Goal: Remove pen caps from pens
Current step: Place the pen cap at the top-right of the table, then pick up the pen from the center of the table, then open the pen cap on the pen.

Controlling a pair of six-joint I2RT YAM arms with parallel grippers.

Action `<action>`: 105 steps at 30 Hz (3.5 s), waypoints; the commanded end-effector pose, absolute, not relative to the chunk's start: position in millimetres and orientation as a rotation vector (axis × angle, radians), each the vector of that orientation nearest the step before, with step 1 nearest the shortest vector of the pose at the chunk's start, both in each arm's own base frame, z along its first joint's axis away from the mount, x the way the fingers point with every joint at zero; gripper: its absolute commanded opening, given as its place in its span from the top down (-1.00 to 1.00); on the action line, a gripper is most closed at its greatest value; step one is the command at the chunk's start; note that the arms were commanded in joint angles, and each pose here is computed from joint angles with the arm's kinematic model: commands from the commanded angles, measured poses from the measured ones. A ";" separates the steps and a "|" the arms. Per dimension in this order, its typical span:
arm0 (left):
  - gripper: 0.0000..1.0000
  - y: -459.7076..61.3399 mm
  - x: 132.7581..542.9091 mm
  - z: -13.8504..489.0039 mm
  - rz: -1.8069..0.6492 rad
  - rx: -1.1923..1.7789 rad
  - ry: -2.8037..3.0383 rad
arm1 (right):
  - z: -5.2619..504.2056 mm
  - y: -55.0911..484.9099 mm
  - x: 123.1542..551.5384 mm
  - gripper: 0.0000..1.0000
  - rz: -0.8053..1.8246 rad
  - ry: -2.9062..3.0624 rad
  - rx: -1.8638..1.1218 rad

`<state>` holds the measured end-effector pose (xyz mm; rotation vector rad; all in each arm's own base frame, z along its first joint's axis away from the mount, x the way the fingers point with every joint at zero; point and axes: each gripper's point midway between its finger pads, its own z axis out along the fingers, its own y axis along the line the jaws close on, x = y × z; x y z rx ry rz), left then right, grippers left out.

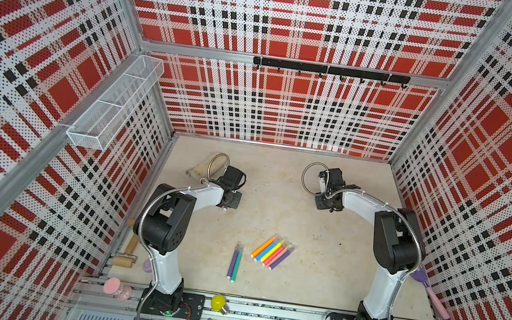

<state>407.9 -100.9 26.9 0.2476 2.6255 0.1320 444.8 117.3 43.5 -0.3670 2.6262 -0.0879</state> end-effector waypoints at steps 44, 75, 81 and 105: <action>0.04 -263.3 231.5 34.0 -0.110 0.850 2.499 | 173.7 156.0 364.2 -0.10 0.264 2.219 -0.377; 0.98 -263.6 225.3 188.1 -0.577 0.562 1.944 | 260.1 252.8 295.6 -0.22 1.355 1.617 -0.439; 1.00 -266.8 213.8 188.3 -0.630 0.576 1.935 | 273.4 279.7 275.5 -0.36 1.422 1.570 -0.497; 1.00 -286.1 203.2 218.1 -0.682 0.618 1.850 | 255.3 309.5 267.6 -0.03 1.448 1.604 -0.504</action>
